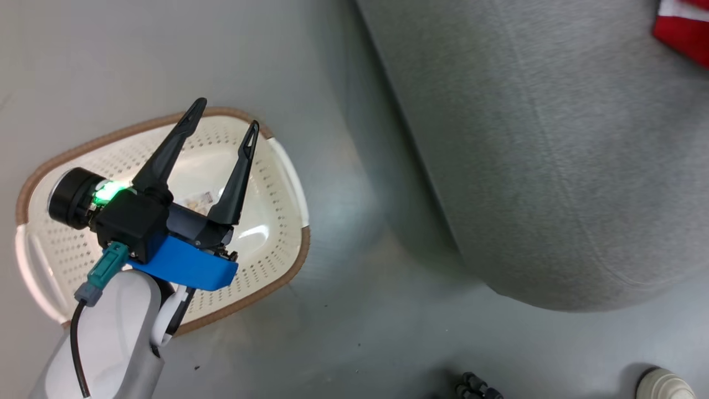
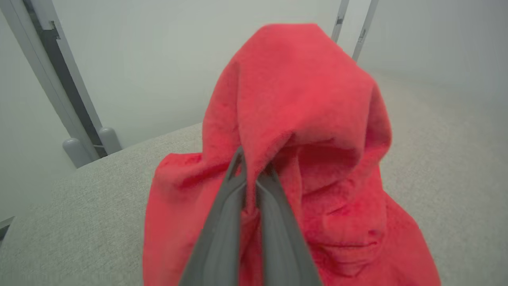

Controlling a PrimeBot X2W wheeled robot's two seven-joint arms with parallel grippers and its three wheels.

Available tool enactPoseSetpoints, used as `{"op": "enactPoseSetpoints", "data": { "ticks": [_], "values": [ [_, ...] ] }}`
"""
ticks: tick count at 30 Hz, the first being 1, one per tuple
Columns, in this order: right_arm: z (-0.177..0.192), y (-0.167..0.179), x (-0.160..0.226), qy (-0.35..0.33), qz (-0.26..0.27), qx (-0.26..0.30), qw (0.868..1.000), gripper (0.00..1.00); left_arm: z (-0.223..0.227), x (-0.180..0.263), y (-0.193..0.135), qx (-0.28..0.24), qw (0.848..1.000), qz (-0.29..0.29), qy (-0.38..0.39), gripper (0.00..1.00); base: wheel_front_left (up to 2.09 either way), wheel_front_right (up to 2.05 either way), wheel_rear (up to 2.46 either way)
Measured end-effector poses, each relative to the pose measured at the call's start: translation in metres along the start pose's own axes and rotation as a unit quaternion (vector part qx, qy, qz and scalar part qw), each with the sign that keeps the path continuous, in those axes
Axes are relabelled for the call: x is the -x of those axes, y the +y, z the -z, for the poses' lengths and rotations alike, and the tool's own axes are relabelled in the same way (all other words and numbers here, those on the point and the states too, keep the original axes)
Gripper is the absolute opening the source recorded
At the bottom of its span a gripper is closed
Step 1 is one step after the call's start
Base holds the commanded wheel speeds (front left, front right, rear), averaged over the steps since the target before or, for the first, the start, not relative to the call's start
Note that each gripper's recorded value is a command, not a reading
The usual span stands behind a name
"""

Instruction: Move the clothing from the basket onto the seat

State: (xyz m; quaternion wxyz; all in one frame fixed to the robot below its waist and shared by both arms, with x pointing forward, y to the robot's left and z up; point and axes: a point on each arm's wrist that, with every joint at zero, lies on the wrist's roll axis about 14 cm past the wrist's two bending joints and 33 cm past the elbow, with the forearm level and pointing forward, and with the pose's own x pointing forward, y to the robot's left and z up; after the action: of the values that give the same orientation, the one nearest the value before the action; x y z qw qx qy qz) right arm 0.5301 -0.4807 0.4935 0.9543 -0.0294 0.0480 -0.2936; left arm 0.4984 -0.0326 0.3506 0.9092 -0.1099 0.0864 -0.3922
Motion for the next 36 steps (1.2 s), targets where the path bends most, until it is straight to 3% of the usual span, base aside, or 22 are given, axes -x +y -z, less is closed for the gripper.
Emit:
{"op": "enactPoseSetpoints", "data": {
  "ticks": [4, 9, 10, 12, 13, 14, 15, 26, 36],
  "values": [
    [0.044, 0.012, 0.001, 0.043, -0.002, 0.001, 0.999, 0.0, 0.012, 0.008, 0.011, 0.006, 1.0, -0.017, 0.011, 1.0, 0.0, 0.0, 0.0],
    [0.056, 0.014, 0.004, 0.057, -0.003, 0.007, 0.998, 0.0, 0.012, 0.01, 0.012, 0.011, 1.0, -0.026, 0.01, 1.0, 0.0, 0.0, 0.0],
    [0.056, 0.014, 0.005, 0.057, -0.003, 0.009, 0.998, 0.05, 0.011, 0.01, 0.012, 0.012, 1.0, -0.027, 0.009, 1.0, 0.0, 0.0, 0.0],
    [0.054, 0.014, 0.007, 0.057, -0.006, 0.012, 0.998, 0.33, 0.009, 0.01, 0.011, 0.011, 1.0, -0.028, 0.006, 1.0, 0.0, 0.0, 0.0],
    [0.053, 0.016, 0.007, 0.057, -0.009, 0.013, 0.998, 0.42, 0.008, 0.01, 0.01, 0.011, 1.0, -0.029, 0.006, 1.0, 0.0, 0.0, 0.0],
    [0.051, 0.018, 0.008, 0.056, -0.011, 0.015, 0.998, 0.62, 0.006, 0.01, 0.009, 0.011, 0.999, -0.029, 0.005, 1.0, 0.0, 0.0, 0.0],
    [0.049, 0.019, 0.009, 0.055, -0.014, 0.016, 0.998, 1.0, 0.004, 0.011, 0.008, 0.011, 0.999, -0.03, 0.004, 1.0, 0.0, 0.0, 0.0],
    [0.024, 0.026, 0.042, 0.043, -0.059, 0.038, 0.997, 1.0, -0.032, 0.028, -0.008, 0.03, 0.997, -0.062, -0.016, 1.0, 0.0, 0.0, 0.0],
    [0.002, 0.053, 0.105, 0.012, -0.134, 0.02, 0.991, 1.0, -0.065, 0.089, -0.021, 0.032, 0.989, -0.137, -0.034, 1.0, 0.0, 0.0, 0.0]
  ]
}}
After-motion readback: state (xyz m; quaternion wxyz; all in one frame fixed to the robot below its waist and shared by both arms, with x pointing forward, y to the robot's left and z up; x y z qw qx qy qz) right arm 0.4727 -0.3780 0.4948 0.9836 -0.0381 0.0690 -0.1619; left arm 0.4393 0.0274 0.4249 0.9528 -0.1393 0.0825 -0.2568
